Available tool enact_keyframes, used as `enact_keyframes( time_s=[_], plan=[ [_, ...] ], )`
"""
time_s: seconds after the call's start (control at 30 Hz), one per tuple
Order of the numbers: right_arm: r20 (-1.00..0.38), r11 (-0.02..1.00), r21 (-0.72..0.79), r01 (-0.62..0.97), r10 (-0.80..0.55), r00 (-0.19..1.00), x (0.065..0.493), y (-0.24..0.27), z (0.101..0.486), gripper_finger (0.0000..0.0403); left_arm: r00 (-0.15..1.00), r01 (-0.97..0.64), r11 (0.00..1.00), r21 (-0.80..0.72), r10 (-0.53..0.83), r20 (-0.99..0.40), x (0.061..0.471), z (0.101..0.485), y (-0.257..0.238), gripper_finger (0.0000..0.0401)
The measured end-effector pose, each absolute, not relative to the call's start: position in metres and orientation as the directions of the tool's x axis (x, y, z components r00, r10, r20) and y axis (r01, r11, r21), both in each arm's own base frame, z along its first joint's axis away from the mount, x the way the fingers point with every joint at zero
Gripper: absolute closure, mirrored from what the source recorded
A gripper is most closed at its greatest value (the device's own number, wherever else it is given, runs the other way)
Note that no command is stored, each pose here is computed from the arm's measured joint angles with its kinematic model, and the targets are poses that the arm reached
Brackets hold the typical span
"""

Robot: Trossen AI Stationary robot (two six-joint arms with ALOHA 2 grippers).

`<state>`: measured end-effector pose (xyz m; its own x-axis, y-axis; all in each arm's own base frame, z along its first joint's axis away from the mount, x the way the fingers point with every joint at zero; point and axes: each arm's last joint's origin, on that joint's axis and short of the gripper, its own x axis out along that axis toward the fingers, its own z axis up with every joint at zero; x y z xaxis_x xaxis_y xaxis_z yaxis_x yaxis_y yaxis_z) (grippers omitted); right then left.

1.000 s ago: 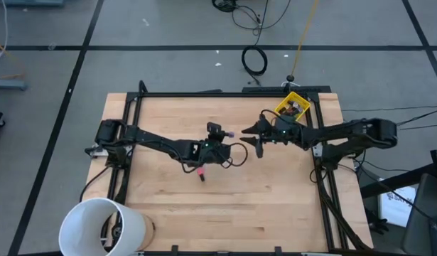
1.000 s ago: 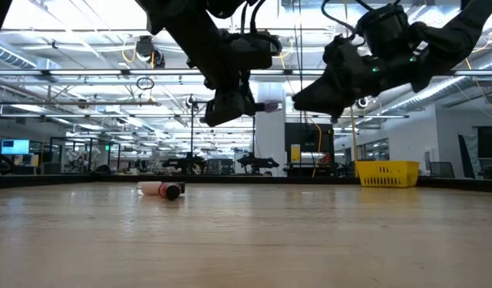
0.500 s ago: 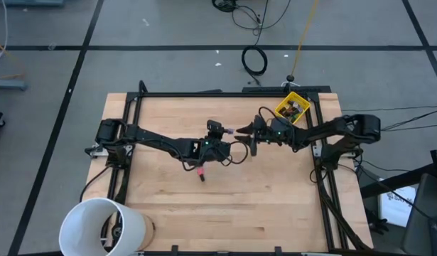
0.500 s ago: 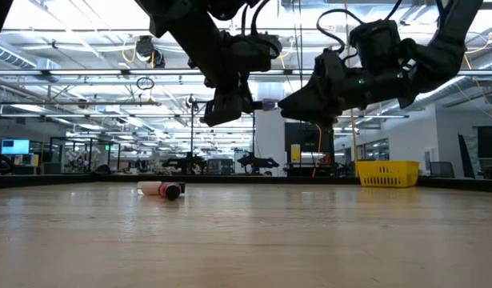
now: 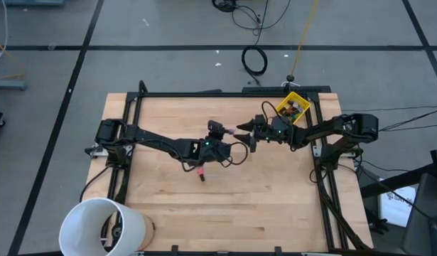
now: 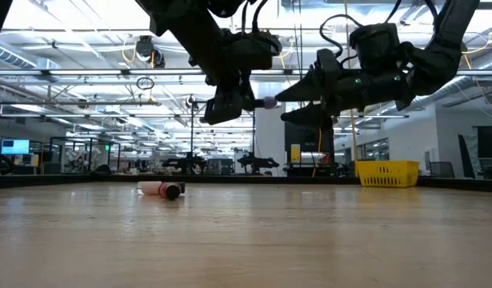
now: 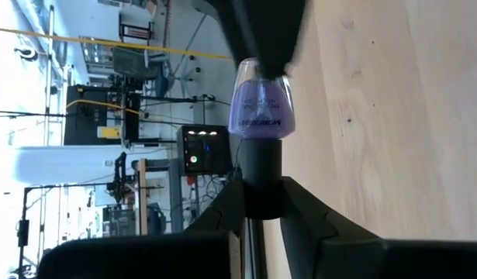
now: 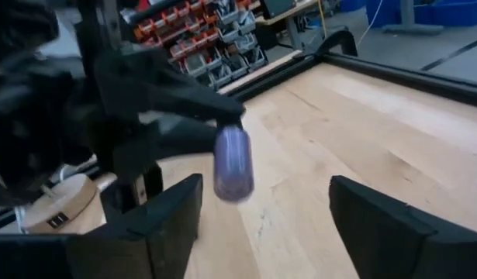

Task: Pick & Place Nail Polish
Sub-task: Put the light blue nail polish bottle into the yellow bin

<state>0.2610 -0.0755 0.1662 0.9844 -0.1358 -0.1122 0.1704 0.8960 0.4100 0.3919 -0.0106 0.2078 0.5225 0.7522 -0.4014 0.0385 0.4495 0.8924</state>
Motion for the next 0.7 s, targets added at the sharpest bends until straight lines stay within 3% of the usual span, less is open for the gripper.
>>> enact_keyframes(
  time_s=[0.2,0.7],
  plan=[
    [-0.053,0.907,0.404,0.121,-0.109,0.993,0.2636,-0.0677,0.172,0.0121,0.548,0.02,0.438,0.899,0.747,-0.376,0.3952,0.2116,-0.0109,0.0363],
    [-0.018,0.901,0.422,0.099,-0.101,0.995,0.2644,-0.0653,0.1753,0.0163,0.586,0.002,0.42,0.908,0.735,-0.341,0.399,0.2168,-0.0151,0.0364]
  ],
)
